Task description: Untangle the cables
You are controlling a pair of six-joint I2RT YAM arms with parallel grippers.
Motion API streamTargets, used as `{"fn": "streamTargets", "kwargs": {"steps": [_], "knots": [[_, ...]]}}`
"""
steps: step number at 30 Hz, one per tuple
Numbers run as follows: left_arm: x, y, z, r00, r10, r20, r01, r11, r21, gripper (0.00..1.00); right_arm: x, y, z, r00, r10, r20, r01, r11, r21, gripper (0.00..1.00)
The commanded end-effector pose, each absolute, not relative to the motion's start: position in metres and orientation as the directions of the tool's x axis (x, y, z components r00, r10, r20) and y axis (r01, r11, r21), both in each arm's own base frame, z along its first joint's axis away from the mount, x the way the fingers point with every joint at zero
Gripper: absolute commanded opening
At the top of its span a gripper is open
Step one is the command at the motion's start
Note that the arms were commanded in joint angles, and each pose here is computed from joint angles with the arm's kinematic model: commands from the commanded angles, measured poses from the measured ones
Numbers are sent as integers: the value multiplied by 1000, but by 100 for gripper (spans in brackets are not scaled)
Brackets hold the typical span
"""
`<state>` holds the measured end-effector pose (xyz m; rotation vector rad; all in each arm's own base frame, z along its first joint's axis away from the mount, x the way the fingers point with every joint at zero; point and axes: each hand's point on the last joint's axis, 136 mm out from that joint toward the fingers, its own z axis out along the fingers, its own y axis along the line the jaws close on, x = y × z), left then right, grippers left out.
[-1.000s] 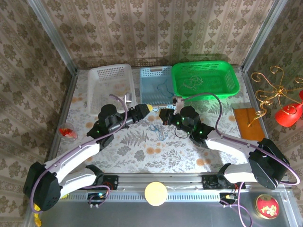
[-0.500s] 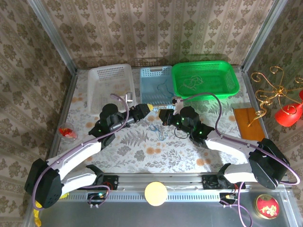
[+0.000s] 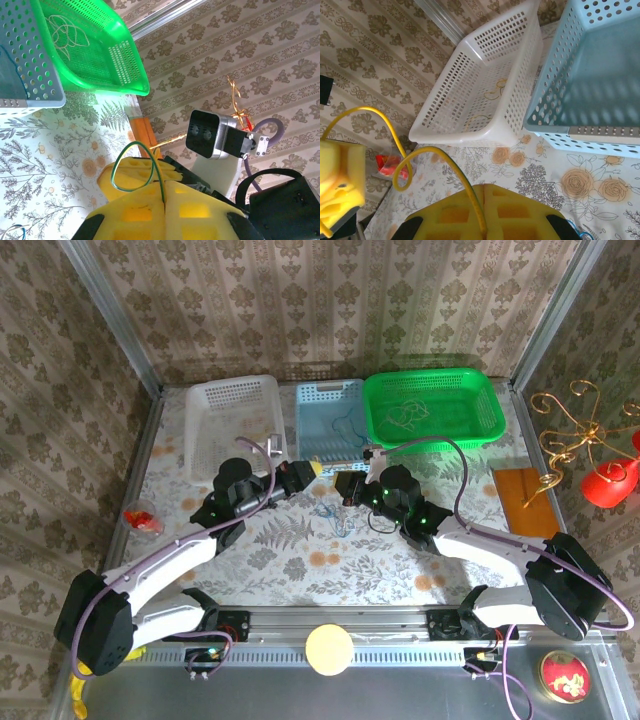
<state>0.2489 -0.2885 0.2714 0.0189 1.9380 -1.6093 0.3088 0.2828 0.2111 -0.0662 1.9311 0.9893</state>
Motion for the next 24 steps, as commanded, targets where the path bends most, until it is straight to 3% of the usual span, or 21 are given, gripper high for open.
{"fn": "streamTargets", "kwargs": {"steps": [1,12,17,24], "knots": [[251,-288,320,-751,-393,-531,494,199,-846,0,307,282,213,-551,333,-765,-427,676,601,2],[277,-247,415,-616,-522,-590,626,131,-769,0,307,271,161,-587,341,-734,-339,720,606,12],[303,-218,429,-557,-563,-610,640,177,-747,0,306,269,155,-598,339,-727,-326,725,606,31],[346,-175,422,-487,-591,-643,619,285,-732,0,305,263,156,-600,337,-726,-306,742,597,45]]}}
